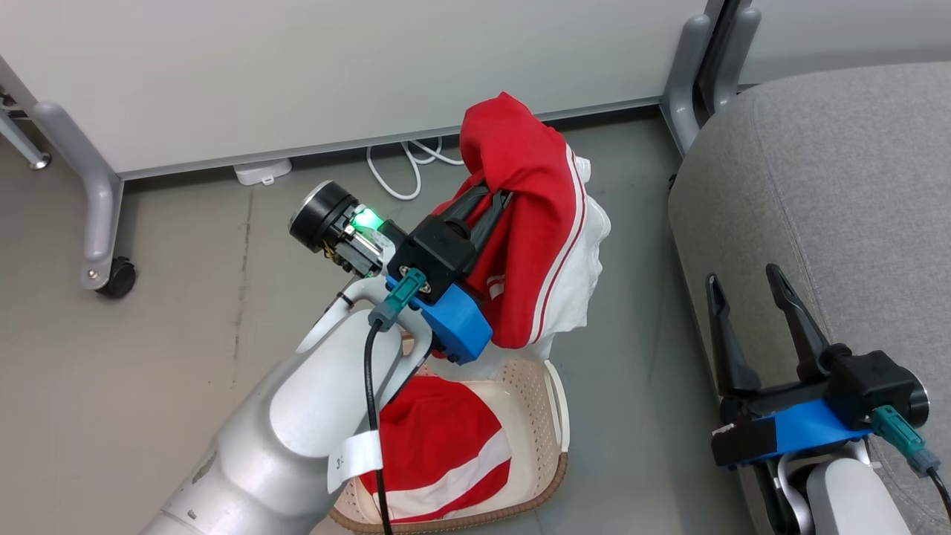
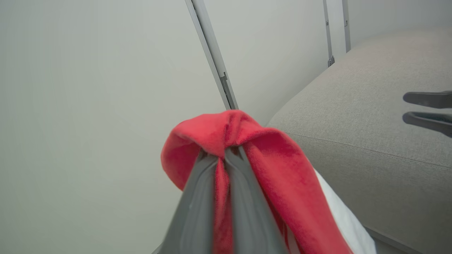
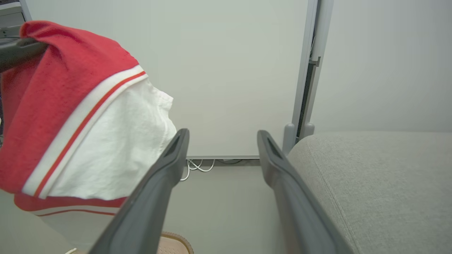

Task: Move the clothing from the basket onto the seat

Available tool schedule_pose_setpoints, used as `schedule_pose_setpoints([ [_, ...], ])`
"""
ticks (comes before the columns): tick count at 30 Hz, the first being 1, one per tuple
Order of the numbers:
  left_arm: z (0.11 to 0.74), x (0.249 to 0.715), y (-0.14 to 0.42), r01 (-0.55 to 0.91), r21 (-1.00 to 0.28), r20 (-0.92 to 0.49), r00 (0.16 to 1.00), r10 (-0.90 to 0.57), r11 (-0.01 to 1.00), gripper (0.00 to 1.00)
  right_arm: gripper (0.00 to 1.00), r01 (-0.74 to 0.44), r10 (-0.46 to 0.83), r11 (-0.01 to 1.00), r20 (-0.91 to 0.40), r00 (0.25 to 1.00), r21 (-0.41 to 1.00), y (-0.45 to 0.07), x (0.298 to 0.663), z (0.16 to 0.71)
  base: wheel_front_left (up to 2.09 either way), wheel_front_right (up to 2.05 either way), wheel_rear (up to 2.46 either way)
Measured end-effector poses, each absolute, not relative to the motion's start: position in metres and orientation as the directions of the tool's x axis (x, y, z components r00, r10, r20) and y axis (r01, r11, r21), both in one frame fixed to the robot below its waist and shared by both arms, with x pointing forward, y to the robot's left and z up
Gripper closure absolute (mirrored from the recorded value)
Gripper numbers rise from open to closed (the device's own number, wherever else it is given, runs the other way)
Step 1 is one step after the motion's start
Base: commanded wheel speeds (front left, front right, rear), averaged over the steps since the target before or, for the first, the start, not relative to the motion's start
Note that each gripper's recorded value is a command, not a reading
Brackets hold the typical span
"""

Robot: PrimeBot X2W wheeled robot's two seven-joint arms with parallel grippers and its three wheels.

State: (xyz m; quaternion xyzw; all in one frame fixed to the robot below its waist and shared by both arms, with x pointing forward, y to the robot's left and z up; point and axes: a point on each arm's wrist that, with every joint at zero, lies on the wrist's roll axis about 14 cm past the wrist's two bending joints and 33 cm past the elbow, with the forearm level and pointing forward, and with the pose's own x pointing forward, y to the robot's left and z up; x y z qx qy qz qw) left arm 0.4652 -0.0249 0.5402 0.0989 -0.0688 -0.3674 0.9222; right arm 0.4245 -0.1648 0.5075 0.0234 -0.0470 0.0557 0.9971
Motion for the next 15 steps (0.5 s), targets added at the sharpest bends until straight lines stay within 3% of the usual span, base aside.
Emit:
schedule_pose_setpoints([
  [7, 0.544, 0.459, -0.024, 0.664, 0.232, 0.061, 0.720, -0.692, 0.711, 1.00, 0.00, -0.182, 0.175, 0.983, 0.150, 0.973, 0.034, -0.142, 0.428, 0.526, 0.00, 0.00, 0.00],
  [15, 0.541, 0.460, -0.023, 0.665, 0.223, 0.058, 0.720, -0.691, 0.712, 1.00, 0.00, -0.348, 0.346, 0.937, 0.230, 0.910, -0.033, -0.084, 0.447, 0.556, 0.00, 0.00, 0.00],
])
